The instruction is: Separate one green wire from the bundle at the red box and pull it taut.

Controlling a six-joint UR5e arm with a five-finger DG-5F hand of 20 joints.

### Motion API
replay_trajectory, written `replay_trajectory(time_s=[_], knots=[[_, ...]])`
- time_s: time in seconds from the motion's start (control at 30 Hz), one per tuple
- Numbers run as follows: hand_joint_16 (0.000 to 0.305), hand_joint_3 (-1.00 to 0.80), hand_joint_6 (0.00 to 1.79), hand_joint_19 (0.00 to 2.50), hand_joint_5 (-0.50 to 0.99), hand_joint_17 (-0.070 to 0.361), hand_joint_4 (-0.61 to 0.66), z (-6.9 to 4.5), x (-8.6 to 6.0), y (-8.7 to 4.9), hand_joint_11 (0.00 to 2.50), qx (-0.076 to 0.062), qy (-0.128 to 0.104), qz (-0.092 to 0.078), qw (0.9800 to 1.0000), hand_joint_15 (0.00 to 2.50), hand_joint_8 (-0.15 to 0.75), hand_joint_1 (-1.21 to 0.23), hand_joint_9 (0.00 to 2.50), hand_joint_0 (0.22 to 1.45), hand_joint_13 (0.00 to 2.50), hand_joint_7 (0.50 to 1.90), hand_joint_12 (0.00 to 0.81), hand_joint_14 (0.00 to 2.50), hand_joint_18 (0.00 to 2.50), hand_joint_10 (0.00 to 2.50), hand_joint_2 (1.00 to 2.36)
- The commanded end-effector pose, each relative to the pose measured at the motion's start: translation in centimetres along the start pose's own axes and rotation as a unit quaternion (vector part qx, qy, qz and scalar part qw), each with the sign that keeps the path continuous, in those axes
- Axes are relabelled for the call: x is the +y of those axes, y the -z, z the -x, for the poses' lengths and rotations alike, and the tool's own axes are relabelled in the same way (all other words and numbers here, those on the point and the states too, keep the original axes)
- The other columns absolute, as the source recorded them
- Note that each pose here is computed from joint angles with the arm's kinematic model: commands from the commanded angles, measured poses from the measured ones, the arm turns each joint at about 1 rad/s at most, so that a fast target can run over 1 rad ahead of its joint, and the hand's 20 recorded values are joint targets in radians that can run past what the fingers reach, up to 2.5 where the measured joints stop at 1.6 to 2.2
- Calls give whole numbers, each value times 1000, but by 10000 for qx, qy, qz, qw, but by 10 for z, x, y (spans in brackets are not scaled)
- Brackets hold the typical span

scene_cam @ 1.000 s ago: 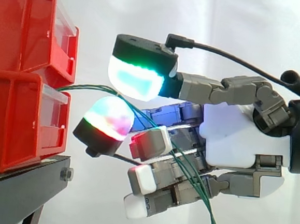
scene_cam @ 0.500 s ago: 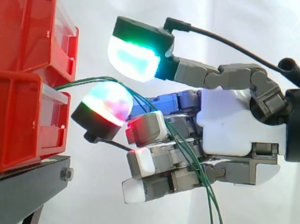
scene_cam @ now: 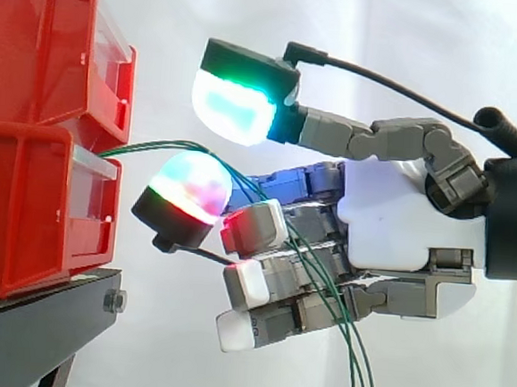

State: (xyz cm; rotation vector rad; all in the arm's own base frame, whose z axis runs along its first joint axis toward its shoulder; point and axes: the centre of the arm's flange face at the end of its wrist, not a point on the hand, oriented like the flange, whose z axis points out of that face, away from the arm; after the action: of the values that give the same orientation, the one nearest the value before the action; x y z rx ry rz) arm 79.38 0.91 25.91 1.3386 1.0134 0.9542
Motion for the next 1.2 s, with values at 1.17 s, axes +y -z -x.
replay_trajectory(time_s=[1.17], knots=[[55,-131,910,542,-176,124,75,19,17,3,1214,-72,197,-134,9997,743,296,-717,1144,602,1114,1009,402,25,853,18,1017]])
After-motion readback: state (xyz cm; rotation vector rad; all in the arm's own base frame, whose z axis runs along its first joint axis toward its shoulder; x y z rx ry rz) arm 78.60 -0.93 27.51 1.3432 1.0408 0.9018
